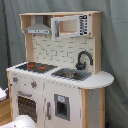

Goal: Play with the kitchen

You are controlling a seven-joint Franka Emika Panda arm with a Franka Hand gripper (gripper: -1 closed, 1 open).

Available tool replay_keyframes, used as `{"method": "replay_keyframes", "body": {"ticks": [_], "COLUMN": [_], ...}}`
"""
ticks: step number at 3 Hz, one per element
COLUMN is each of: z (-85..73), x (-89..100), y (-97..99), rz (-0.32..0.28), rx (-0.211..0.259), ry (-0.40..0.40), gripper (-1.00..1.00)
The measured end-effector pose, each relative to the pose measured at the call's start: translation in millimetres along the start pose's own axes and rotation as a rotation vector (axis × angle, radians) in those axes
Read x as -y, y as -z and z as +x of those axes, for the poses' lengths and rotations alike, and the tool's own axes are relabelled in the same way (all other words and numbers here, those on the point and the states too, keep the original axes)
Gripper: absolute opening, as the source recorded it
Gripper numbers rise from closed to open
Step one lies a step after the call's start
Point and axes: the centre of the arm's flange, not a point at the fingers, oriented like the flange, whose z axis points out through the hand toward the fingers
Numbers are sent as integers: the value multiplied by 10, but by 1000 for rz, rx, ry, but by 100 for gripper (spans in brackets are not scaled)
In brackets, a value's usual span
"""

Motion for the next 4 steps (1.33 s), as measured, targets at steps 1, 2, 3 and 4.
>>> {"method": "replay_keyframes", "body": {"ticks": [1,2,3,4], "z": [64,119,149,154], "x": [34,63,71,3], "y": [-113,-194,-250,-291], "rz": [13,21,23,14], "rx": [-42,-84,-119,-155], "ry": [103,197,281,373], "gripper": [100,100,100,100]}}
